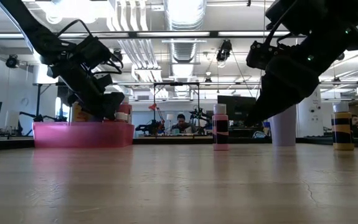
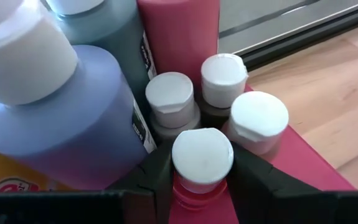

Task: Pick & Place Paint Supplies
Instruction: Put the small orange paint bottle into the pink bin

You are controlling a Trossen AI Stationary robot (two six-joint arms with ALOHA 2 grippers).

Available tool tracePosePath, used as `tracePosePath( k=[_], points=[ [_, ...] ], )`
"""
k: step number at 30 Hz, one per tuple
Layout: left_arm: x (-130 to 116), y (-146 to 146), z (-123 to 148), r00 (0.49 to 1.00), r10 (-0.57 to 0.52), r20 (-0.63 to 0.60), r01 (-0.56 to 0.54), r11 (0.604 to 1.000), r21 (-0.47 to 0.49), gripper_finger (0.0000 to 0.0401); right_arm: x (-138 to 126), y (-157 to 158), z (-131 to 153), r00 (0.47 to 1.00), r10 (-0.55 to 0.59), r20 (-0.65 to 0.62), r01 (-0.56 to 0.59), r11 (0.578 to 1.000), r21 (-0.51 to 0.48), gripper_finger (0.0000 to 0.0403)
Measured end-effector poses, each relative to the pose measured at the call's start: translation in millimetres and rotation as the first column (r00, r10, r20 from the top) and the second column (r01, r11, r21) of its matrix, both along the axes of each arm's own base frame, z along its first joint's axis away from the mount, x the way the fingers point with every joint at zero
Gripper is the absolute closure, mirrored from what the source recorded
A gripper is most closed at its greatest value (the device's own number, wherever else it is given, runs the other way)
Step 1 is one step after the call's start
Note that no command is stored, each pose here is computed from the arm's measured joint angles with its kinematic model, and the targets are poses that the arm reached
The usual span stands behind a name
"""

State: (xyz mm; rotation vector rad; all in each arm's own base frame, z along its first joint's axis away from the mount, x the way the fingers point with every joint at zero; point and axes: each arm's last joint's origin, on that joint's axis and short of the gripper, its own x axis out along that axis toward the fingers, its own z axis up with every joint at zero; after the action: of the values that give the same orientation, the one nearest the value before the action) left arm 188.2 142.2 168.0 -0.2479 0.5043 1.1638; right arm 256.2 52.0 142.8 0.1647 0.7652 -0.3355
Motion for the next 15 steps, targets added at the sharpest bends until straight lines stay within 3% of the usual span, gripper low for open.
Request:
tracePosePath(
  k=[15],
  points=[
    [-0.3,0.7,0.1,1.000,0.011,0.017,-0.011,1.000,-0.006,0.0244,-1.4,-0.3,-2.2,1.000,-0.002,0.010,0.002,1.000,0.005,0.0056]
  ],
)
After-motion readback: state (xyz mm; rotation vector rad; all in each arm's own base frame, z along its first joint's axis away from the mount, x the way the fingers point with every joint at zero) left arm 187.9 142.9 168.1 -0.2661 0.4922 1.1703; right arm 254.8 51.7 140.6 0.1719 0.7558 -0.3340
